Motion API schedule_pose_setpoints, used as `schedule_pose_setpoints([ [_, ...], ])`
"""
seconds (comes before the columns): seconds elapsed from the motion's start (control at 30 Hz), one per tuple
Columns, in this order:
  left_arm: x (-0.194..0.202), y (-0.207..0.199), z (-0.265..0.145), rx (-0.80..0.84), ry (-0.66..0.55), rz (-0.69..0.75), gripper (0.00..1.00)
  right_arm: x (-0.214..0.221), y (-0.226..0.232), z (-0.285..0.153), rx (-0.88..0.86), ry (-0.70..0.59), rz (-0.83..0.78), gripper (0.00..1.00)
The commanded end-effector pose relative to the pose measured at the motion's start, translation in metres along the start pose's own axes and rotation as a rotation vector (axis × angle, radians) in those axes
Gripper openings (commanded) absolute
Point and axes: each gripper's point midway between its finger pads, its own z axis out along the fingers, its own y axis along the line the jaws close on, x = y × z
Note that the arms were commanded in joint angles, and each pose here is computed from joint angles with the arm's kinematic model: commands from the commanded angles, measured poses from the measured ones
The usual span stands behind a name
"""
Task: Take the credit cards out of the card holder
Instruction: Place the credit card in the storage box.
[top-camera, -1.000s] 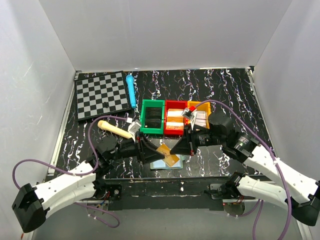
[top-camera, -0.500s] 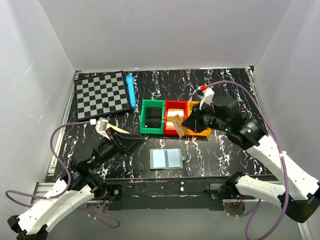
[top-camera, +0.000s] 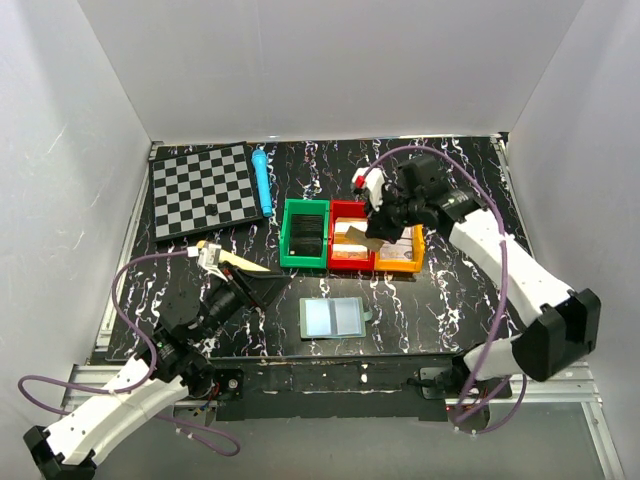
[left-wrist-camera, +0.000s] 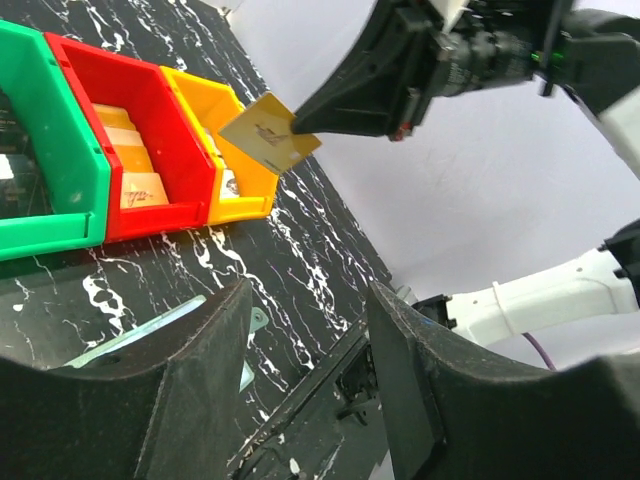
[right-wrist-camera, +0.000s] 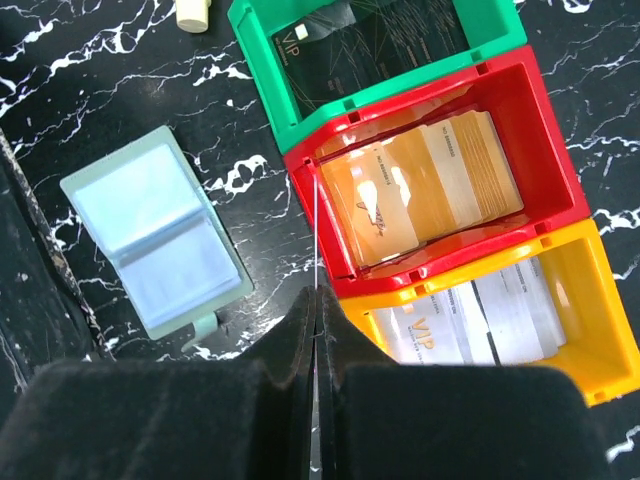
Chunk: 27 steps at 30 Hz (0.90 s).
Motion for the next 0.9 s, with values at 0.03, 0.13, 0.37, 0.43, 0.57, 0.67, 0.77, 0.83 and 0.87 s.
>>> schedule_pose_setpoints([
  [0.03,0.008,-0.002,0.0,0.051,0.005,-0.004,0.48,-0.006,0.006,0.003,-0.256,-0.104,-0.1,0.01],
  [0.13,0.013,0.003,0.001,0.047,0.014,-0.008,0.48,0.002,-0.002,0.019,-0.297,-0.086,-0.107,0.01],
  [0.37,0.024,0.016,0.005,0.001,0.056,0.028,0.47,0.008,-0.025,0.053,-0.293,-0.059,-0.098,0.01],
  [0.43,0.026,0.016,0.005,0.008,0.062,0.018,0.47,0.017,-0.033,0.062,-0.272,-0.04,-0.103,0.01],
  [0.57,0.034,0.019,0.007,0.009,0.087,0.005,0.47,0.025,-0.044,0.072,-0.263,-0.018,-0.093,0.01],
  [0.67,0.038,0.023,0.008,0.0,0.098,0.006,0.47,0.027,-0.05,0.08,-0.256,-0.013,-0.096,0.01],
  [0.77,0.038,0.025,0.008,-0.01,0.099,0.004,0.47,0.032,-0.057,0.088,-0.248,0.014,-0.092,0.01],
  [0.83,0.04,0.027,0.008,-0.02,0.104,0.002,0.47,0.038,-0.061,0.094,-0.246,0.035,-0.095,0.01],
  [0.87,0.041,0.029,0.008,-0.025,0.109,-0.001,0.47,0.041,-0.064,0.096,-0.239,0.051,-0.097,0.01],
])
